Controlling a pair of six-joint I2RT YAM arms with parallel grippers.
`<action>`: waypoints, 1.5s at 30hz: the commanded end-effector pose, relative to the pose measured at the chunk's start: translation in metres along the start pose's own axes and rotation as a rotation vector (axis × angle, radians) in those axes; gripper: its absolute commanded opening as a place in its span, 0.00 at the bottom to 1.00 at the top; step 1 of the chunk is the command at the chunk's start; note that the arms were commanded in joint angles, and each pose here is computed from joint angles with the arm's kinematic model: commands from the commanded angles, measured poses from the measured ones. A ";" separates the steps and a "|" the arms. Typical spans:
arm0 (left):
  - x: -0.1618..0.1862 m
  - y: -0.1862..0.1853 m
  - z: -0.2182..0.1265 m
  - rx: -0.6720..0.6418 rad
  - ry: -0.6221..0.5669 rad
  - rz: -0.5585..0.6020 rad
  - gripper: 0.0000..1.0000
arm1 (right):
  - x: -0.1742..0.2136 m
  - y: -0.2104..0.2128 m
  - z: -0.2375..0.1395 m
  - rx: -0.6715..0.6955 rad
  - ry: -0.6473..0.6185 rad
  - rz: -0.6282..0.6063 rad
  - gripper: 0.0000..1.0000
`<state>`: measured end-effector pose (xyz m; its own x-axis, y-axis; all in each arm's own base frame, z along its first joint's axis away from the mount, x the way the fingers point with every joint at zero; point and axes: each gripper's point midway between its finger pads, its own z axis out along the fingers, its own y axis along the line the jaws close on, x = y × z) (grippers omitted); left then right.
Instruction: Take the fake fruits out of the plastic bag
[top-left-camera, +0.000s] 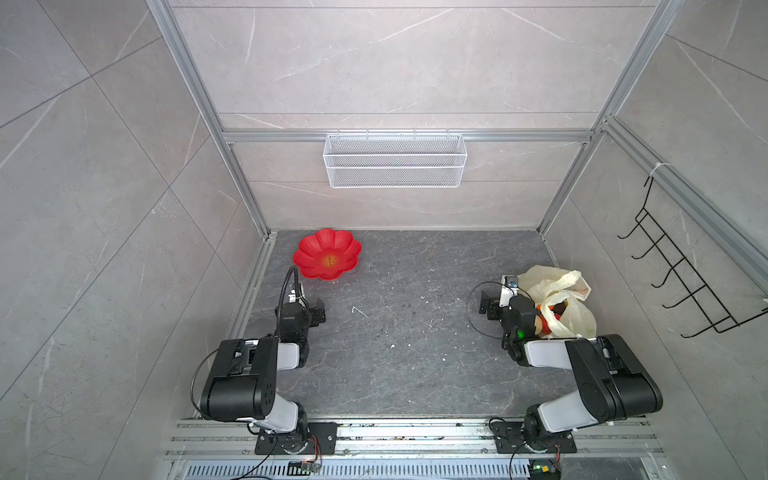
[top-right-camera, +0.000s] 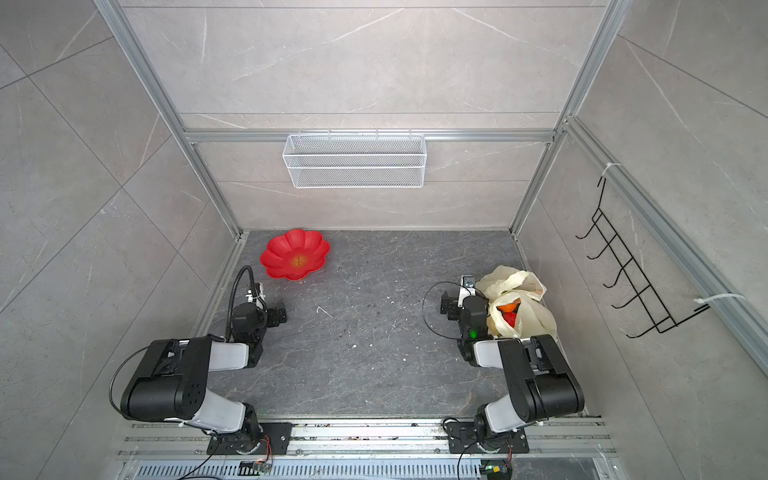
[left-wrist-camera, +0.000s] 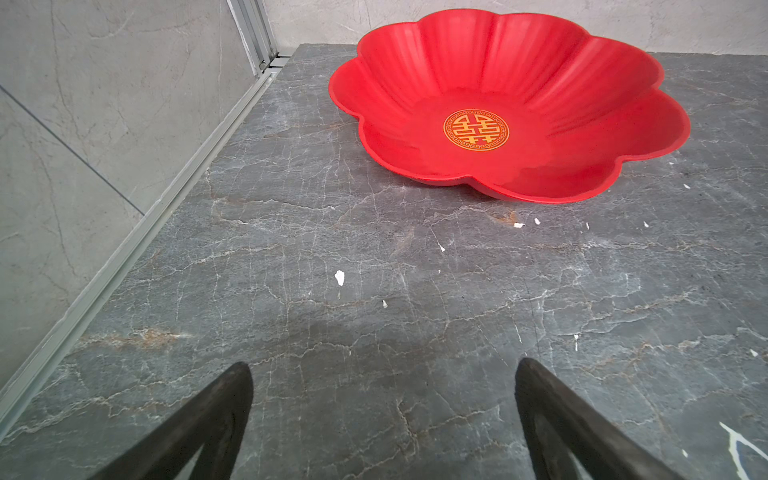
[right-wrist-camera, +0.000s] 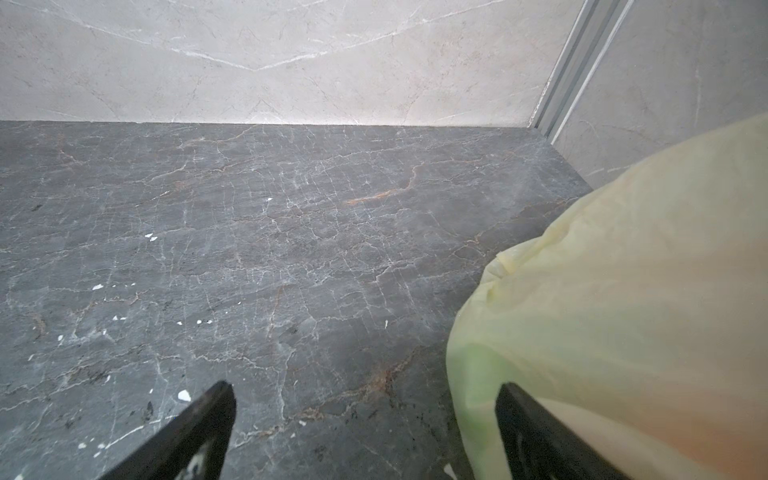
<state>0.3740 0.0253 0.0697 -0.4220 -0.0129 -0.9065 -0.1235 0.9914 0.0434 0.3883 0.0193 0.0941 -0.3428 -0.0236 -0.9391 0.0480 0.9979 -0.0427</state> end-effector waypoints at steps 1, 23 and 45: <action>-0.020 -0.001 0.001 0.010 -0.055 -0.001 1.00 | 0.001 0.000 0.000 -0.006 -0.005 -0.012 0.99; -0.019 0.000 0.000 0.002 -0.059 -0.001 1.00 | 0.001 0.000 0.000 -0.007 -0.004 -0.013 0.99; -0.040 -0.026 -0.028 0.098 -0.120 0.100 1.00 | -0.021 0.048 -0.038 -0.265 -0.105 -0.156 0.99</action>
<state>0.3669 0.0092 0.0877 -0.3830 0.0282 -0.9233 -0.0459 0.9977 0.0496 0.3724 0.0529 0.1157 -0.2706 -0.1128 -0.9561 -0.1629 0.9841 -0.0700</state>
